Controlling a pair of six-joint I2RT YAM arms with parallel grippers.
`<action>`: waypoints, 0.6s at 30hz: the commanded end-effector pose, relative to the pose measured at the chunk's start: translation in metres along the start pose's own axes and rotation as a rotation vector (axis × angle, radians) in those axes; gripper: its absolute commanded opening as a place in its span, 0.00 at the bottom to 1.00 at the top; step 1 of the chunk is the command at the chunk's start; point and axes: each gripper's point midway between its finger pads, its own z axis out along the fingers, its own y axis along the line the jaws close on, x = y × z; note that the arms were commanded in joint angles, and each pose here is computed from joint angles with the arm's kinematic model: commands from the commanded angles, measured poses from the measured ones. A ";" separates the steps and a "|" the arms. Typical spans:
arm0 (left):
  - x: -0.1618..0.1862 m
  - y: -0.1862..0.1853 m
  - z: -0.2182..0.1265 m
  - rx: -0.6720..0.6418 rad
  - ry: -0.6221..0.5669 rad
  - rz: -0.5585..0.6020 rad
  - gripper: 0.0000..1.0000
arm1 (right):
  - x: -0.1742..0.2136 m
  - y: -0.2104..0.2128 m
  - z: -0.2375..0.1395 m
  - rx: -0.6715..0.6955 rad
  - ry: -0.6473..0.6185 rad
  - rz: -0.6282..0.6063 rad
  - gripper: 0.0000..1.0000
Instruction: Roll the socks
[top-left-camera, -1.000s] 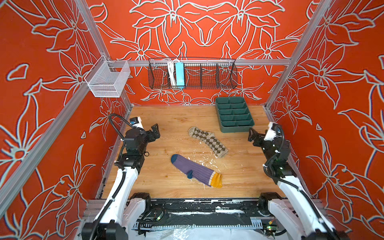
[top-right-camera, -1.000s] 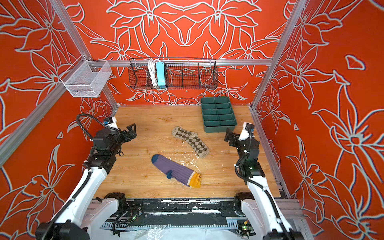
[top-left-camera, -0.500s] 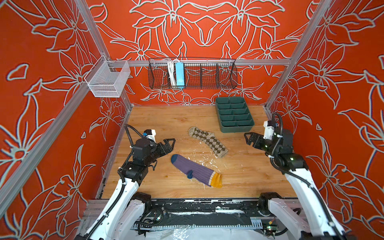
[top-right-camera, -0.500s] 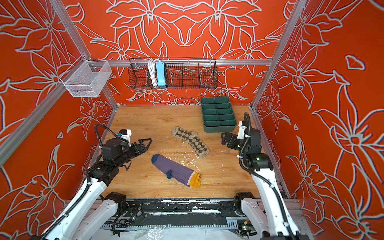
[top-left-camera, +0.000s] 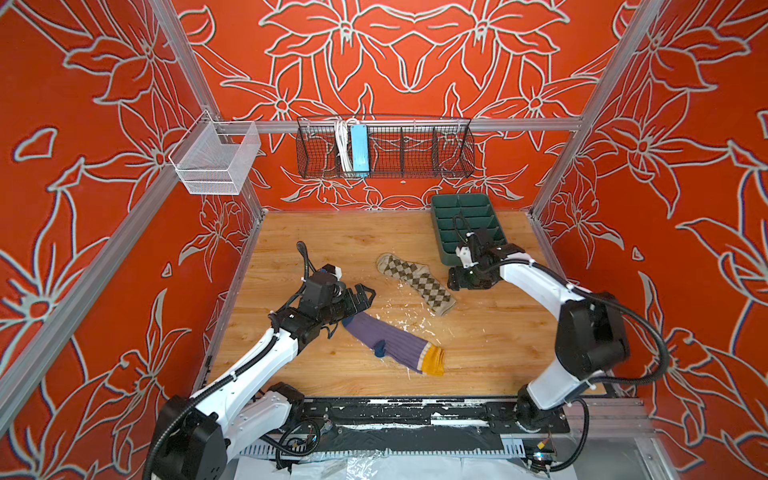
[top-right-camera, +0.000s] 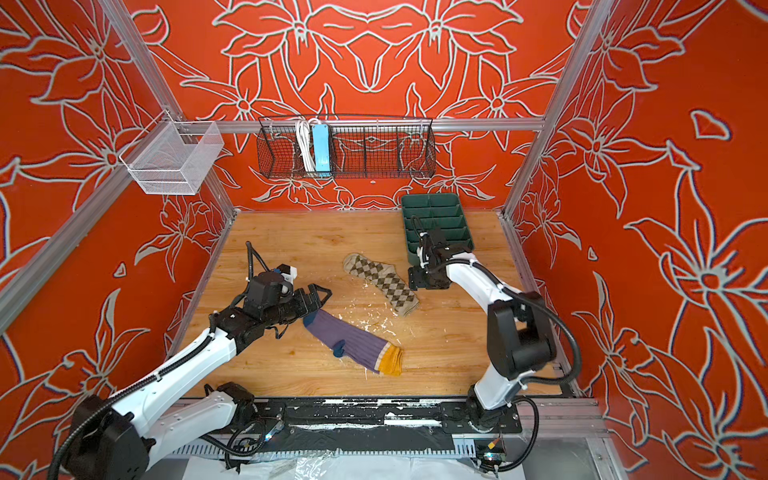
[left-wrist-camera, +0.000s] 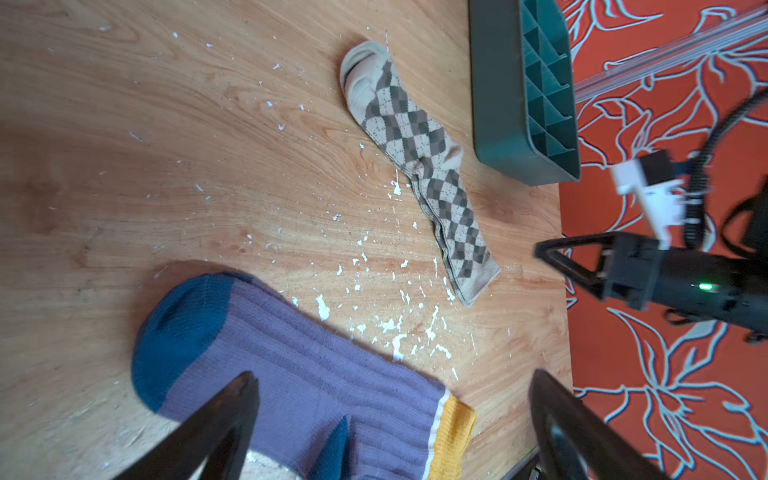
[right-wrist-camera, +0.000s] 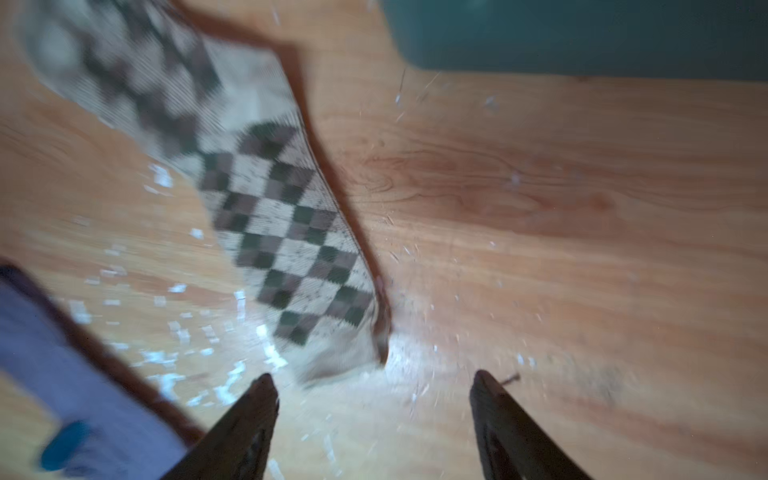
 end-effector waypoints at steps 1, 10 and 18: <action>-0.012 -0.008 0.000 0.000 -0.032 -0.021 1.00 | 0.000 0.003 0.018 0.045 0.044 -0.025 0.65; -0.017 -0.005 0.004 -0.038 -0.038 -0.013 0.99 | 0.013 0.012 0.053 0.094 0.095 -0.045 0.43; -0.038 -0.019 -0.016 -0.068 -0.098 0.136 0.98 | 0.052 0.041 0.063 0.070 0.123 0.016 0.27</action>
